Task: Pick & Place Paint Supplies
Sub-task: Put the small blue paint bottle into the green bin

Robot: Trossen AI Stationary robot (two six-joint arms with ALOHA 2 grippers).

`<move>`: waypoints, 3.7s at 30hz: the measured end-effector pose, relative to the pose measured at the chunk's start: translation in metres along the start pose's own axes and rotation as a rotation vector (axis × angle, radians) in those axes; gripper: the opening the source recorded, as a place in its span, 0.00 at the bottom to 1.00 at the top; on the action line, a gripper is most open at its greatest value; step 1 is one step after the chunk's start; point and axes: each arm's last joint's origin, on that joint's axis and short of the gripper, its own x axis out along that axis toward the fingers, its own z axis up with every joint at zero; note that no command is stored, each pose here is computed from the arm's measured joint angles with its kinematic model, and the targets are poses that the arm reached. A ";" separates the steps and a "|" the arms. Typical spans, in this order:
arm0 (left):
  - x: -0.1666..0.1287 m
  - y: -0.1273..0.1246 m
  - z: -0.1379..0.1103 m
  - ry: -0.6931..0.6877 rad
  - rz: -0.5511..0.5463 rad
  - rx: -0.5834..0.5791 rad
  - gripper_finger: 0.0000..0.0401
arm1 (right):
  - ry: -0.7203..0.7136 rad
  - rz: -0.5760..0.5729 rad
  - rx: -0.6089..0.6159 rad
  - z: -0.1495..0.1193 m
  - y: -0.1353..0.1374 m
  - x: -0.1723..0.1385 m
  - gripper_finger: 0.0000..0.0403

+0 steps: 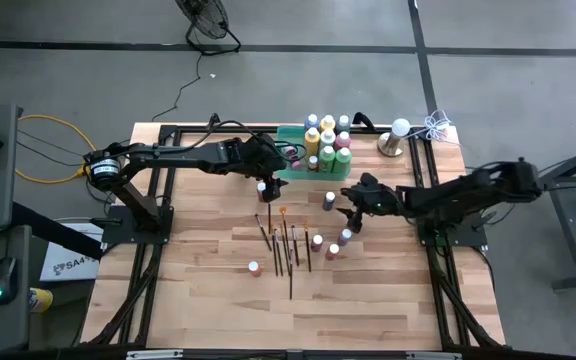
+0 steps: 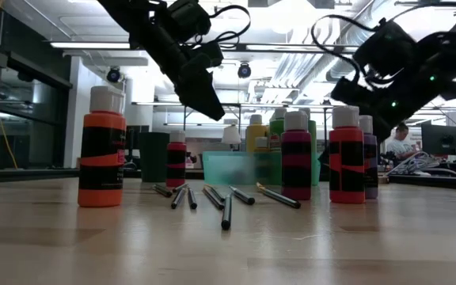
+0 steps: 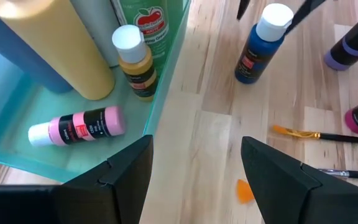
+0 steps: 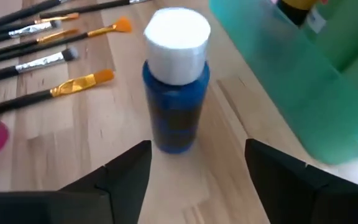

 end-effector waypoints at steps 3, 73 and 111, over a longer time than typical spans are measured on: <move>0.000 0.000 0.000 -0.001 -0.003 0.000 0.59 | -0.032 0.006 0.011 0.000 -0.001 0.010 0.63; -0.001 -0.041 0.018 -0.196 -0.172 0.292 0.59 | -0.054 0.197 -0.051 0.076 0.021 0.060 0.23; -0.002 -0.043 0.022 -0.250 -0.261 0.266 0.33 | -0.085 0.222 -0.099 0.093 0.031 0.059 0.23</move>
